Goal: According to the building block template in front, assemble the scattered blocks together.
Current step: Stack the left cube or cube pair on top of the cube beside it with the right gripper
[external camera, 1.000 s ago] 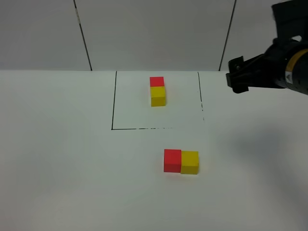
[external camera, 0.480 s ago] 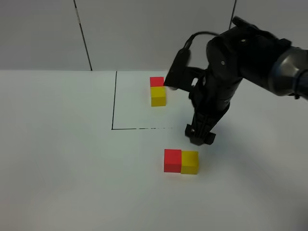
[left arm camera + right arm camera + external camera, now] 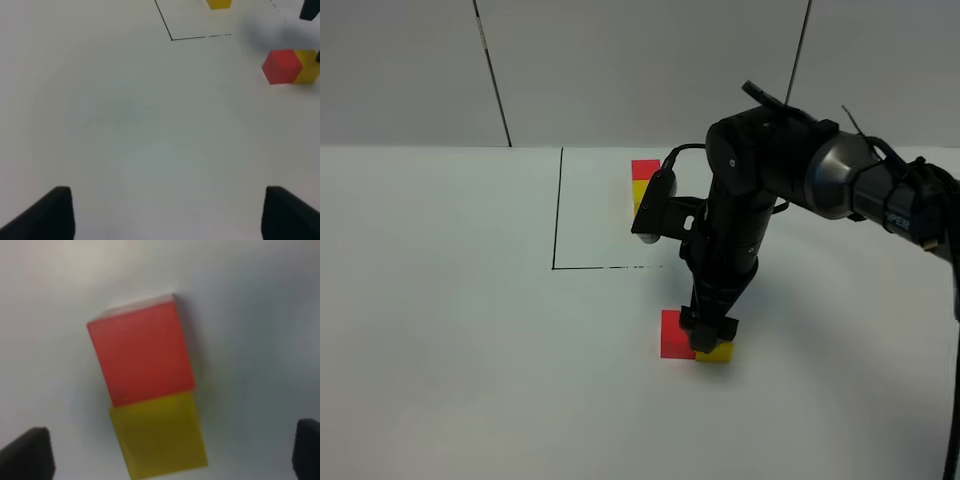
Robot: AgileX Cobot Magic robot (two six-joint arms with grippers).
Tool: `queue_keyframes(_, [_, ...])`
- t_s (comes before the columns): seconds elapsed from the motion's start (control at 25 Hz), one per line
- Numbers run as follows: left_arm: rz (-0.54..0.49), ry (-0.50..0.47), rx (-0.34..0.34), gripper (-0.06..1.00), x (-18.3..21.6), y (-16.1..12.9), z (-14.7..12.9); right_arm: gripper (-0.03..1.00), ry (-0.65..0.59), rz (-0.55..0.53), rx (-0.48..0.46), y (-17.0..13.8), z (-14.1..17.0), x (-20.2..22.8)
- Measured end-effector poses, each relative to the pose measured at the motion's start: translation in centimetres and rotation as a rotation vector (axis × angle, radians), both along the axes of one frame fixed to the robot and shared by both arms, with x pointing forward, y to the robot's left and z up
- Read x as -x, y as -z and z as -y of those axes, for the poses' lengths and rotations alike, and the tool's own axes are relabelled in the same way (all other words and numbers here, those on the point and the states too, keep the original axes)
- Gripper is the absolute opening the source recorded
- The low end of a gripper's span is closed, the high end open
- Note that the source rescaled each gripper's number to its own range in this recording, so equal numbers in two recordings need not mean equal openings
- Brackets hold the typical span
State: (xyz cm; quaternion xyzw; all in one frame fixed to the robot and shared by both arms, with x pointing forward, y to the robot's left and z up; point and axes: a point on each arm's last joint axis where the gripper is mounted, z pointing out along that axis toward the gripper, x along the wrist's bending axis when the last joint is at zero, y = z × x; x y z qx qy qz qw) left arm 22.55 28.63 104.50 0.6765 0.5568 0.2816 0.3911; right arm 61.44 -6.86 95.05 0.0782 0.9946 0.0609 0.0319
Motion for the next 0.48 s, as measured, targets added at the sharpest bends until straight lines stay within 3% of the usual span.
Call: queue_keyframes(0.48, [0.000,0.000,0.000,0.68,0.0,0.0,0.0,0.89,-0.020,-0.018,0.001,3.4,-1.4,0.1])
